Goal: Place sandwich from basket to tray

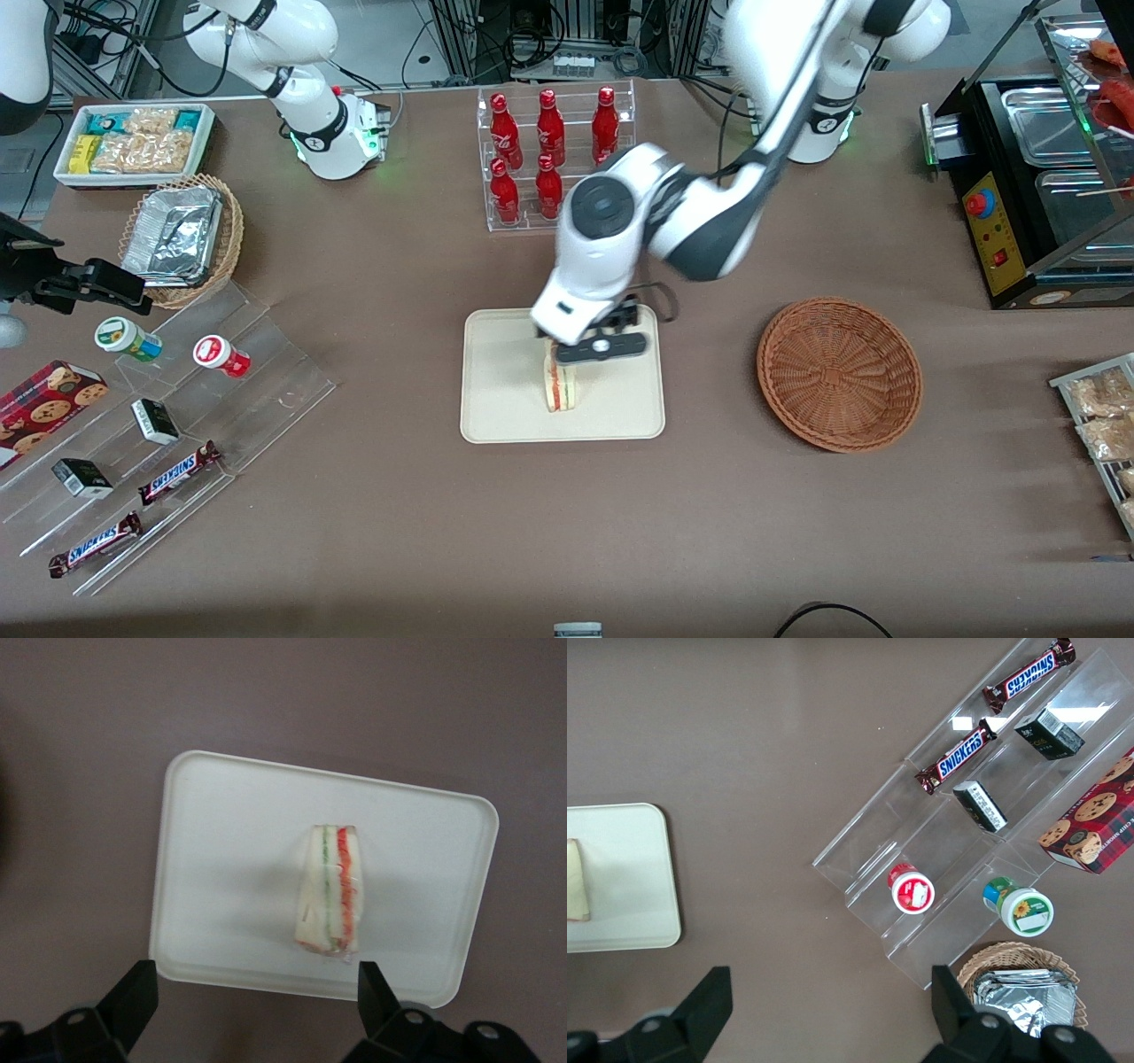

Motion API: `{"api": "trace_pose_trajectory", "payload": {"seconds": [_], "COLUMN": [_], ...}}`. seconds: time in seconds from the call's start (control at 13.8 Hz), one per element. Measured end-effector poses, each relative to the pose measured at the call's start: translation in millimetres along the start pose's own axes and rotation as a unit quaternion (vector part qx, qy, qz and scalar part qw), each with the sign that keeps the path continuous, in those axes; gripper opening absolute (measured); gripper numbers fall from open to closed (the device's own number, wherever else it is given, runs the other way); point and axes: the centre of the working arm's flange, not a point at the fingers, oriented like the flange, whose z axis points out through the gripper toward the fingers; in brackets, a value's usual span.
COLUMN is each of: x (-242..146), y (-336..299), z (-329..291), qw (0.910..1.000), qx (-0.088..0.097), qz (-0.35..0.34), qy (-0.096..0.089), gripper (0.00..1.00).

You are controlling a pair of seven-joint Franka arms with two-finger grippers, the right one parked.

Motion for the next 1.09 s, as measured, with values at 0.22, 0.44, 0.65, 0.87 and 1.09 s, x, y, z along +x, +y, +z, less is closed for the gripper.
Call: {"api": "trace_pose_trajectory", "payload": {"seconds": [0.22,0.44,0.65,0.87,1.09], "x": [23.9,41.3,55.9,74.1,81.5], "y": [-74.8,-145.3,-212.0,-278.9,-337.1], "z": [-82.2,-127.8,-157.3,-178.3,-185.2], "qw": [0.9988,0.9953,0.9941,0.9953,0.9957], "qx": [0.015,0.046,0.081,0.078,0.071], "qz": [-0.045,-0.082,-0.064,-0.033,0.008], "qy": [-0.013,-0.024,-0.033,-0.047,-0.060], "gripper": [1.00,1.00,1.00,1.00,1.00]}}
